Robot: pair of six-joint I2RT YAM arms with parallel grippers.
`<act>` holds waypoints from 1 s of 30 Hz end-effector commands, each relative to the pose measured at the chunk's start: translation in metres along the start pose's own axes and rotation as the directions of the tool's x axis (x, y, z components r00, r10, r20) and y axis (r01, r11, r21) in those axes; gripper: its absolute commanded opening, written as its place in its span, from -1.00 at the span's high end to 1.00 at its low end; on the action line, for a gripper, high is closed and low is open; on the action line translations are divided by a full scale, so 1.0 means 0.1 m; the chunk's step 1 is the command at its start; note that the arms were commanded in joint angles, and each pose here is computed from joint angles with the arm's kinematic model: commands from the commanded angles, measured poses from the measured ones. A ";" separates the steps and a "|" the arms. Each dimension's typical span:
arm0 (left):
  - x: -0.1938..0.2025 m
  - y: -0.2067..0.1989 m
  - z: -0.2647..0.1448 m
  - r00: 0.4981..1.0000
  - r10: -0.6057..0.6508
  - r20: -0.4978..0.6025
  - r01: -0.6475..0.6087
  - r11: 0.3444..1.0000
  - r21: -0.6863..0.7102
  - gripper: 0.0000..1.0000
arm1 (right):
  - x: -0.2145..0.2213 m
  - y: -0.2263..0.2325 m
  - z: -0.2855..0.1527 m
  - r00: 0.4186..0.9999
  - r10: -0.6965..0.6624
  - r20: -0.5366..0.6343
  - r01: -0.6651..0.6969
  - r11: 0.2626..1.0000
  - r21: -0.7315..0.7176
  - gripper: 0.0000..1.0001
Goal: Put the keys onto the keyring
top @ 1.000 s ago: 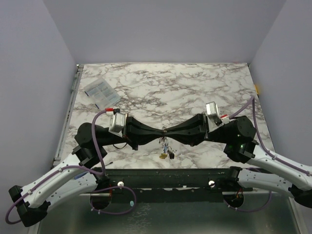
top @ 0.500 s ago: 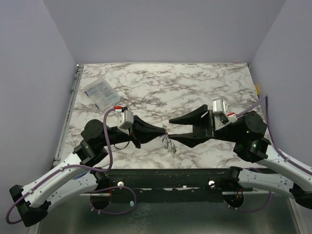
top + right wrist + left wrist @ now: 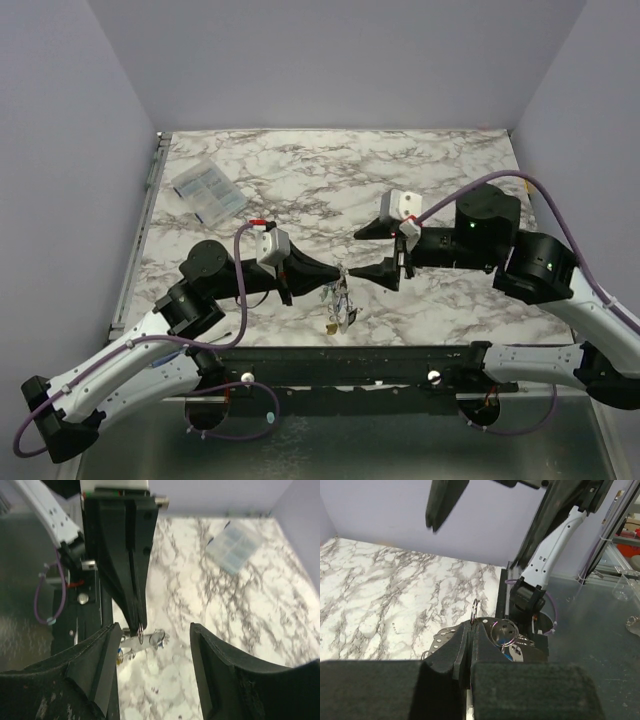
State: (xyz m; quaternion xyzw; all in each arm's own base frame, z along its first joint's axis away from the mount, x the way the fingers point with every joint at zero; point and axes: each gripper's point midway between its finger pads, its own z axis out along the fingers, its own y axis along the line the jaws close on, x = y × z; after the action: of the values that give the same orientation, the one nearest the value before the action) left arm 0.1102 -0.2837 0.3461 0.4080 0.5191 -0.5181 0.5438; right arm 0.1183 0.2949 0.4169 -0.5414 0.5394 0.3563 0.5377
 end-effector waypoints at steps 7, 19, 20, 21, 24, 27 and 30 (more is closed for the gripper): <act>-0.11 0.05 0.03 0.999 0.038 0.011 -0.038 0.999 -0.022 1.00 | 0.55 0.06 -0.03 0.962 -0.026 -0.272 0.011 0.998 -0.057 -0.14; -0.07 0.07 0.07 0.999 0.037 -0.001 -0.037 0.999 -0.016 1.00 | 0.68 0.05 0.11 0.950 -0.028 -0.310 0.004 0.997 -0.077 -0.02; -0.08 0.07 0.07 0.999 0.036 0.000 -0.036 0.999 -0.015 1.00 | 0.70 0.05 0.13 0.948 -0.028 -0.317 0.004 0.997 -0.077 -0.01; -0.07 0.07 0.07 0.999 0.035 -0.001 -0.035 0.999 -0.014 1.00 | 0.72 0.04 0.13 0.946 -0.030 -0.323 0.007 0.997 -0.074 0.00; -0.07 0.07 0.07 0.999 0.035 -0.001 -0.035 0.999 -0.014 1.00 | 0.75 0.03 0.14 0.943 -0.033 -0.330 0.010 0.997 -0.071 0.04; -0.07 0.06 0.07 0.999 0.032 -0.002 -0.032 0.999 -0.009 1.00 | 0.77 0.03 0.16 0.941 -0.032 -0.337 0.007 0.997 -0.076 0.07; -0.07 0.06 0.07 0.999 0.032 -0.002 -0.032 0.999 -0.007 1.00 | 0.83 0.02 0.18 0.934 -0.030 -0.355 0.006 0.998 -0.070 0.09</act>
State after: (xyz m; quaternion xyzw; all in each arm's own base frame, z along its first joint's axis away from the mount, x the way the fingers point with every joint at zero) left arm 0.1175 -0.2904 0.3242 0.4167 0.5478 -0.5046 0.5212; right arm 0.1306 0.2988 0.3421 -0.6146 0.6009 0.2836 0.4252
